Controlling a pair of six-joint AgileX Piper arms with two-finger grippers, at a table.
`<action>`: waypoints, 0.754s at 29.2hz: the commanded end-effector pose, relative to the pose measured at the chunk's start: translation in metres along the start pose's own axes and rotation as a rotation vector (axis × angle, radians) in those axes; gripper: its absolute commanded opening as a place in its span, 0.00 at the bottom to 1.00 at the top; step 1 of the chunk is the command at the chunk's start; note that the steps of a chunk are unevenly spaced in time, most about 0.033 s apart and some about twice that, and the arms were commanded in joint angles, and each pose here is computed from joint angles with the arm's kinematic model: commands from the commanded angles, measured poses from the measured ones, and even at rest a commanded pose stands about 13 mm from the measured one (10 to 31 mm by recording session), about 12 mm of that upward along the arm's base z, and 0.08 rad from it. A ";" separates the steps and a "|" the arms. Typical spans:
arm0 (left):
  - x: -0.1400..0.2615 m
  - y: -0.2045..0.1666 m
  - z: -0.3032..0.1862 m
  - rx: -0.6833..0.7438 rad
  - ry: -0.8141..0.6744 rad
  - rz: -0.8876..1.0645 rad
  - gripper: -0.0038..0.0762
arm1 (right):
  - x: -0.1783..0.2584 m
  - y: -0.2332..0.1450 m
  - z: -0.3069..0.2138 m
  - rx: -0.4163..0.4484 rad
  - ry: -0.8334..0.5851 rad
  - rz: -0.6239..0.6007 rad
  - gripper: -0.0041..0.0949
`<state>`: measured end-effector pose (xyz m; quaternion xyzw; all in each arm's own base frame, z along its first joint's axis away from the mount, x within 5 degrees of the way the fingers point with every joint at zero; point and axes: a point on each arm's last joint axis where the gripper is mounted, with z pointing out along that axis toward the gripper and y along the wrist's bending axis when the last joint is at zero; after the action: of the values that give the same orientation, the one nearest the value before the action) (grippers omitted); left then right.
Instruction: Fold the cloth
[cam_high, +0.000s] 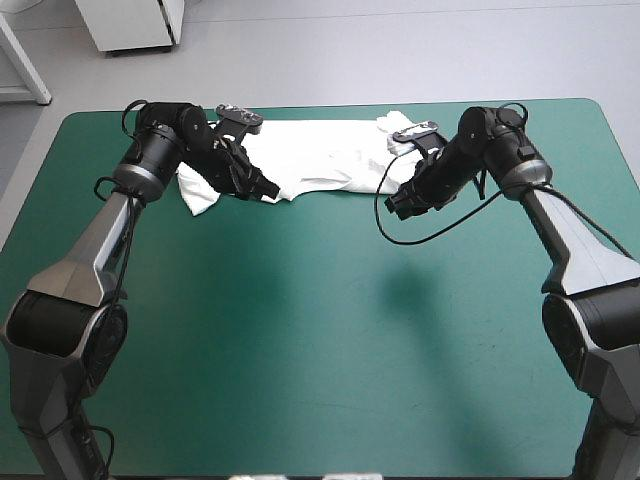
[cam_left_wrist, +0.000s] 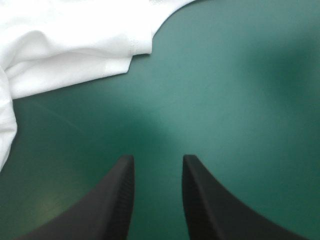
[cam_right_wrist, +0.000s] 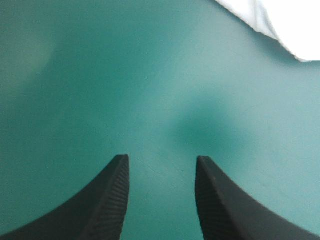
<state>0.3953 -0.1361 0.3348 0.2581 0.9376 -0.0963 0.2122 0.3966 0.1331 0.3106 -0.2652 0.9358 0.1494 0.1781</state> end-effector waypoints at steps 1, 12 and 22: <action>-0.005 -0.008 -0.032 0.004 -0.097 0.007 0.35 | -0.006 0.009 -0.029 0.003 -0.101 -0.022 0.46; -0.004 -0.008 -0.032 0.006 -0.090 0.005 0.35 | -0.006 0.010 -0.029 -0.012 -0.107 -0.016 0.46; -0.005 -0.012 -0.031 0.043 -0.096 -0.007 0.35 | -0.007 0.010 -0.029 -0.010 -0.113 -0.016 0.46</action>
<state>0.3935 -0.1374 0.3346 0.2578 0.9384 -0.1060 0.2043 0.3968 0.1346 0.3113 -0.2624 0.9345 0.1580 0.1816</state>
